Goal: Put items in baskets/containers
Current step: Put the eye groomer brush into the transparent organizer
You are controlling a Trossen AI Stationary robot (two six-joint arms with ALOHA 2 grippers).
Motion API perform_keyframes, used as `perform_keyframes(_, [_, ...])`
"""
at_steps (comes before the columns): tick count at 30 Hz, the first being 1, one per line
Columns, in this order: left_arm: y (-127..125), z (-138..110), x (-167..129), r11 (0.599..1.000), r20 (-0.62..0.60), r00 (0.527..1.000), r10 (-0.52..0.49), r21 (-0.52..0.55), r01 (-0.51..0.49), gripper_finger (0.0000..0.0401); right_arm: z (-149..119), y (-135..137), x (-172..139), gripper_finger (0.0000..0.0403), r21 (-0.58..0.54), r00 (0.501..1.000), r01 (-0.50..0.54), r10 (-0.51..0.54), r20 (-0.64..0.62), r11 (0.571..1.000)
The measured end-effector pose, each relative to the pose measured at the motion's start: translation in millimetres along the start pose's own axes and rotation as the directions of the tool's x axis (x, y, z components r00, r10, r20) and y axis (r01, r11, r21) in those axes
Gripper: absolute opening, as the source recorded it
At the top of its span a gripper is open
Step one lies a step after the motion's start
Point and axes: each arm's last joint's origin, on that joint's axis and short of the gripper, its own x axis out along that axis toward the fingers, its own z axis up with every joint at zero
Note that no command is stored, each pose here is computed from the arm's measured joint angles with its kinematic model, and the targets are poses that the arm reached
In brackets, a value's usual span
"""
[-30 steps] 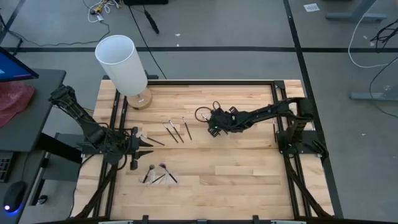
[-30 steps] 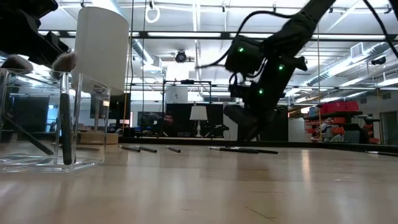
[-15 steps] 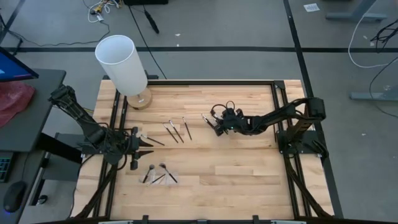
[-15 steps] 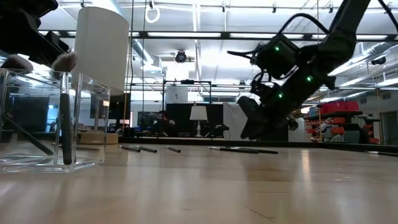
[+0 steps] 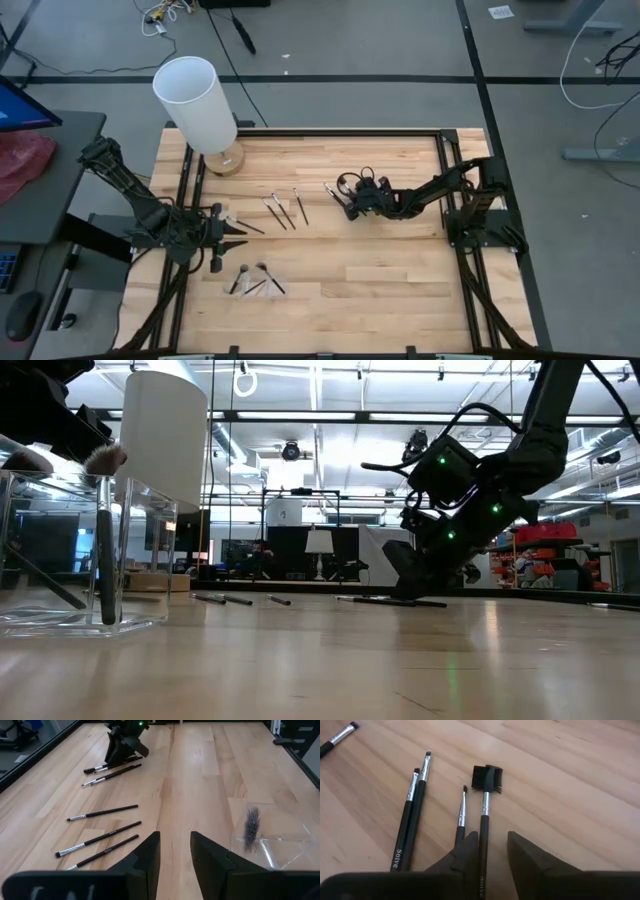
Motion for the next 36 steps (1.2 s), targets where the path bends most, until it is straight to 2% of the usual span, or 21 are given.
perform_keyframes(10, [0.0, 0.0, 0.0, 1.0, 0.0, 1.0, 0.0, -0.002, 0.0, 0.011, -6.4, -4.6, -0.8, 0.0011, -0.079, 0.996, 0.036, -0.043, -0.08, 0.996])
perform_keyframes(16, [0.0, 0.1, 0.0, 1.0, 0.0, 1.0, -0.001, -0.002, 0.001, 0.011, -6.6, -3.2, -1.8, 0.0009, -0.085, 0.999, 0.019, -0.023, -0.044, 0.996])
perform_keyframes(22, [0.0, 0.1, 0.0, 1.0, 0.0, 1.0, -0.001, -0.003, 0.001, 0.011, 2.0, 4.3, -14.6, 0.0003, -0.088, 0.999, 0.012, -0.007, 0.053, 0.996])
perform_keyframes(28, [-0.1, 0.1, 0.0, 1.0, 0.0, 1.0, -0.001, -0.002, 0.001, 0.011, 17.4, 17.6, -32.9, 0.0002, -0.034, 0.982, -0.053, 0.058, 0.18, 0.998])
perform_keyframes(32, [-0.1, 0.2, 0.0, 1.0, 0.0, 1.0, -0.001, 0.005, 0.001, 0.011, 28.8, 34.2, -47.5, 0.0001, 0.016, 0.934, -0.175, 0.16, 0.319, 0.985])
perform_keyframes(36, [-1.5, 2.7, 0.0, 1.0, 0.02, 1.0, -0.013, 0.012, 0.012, 0.011, 42.6, 59.1, -71.1, 0.0001, -0.013, 0.825, -0.323, 0.288, 0.487, 0.946])
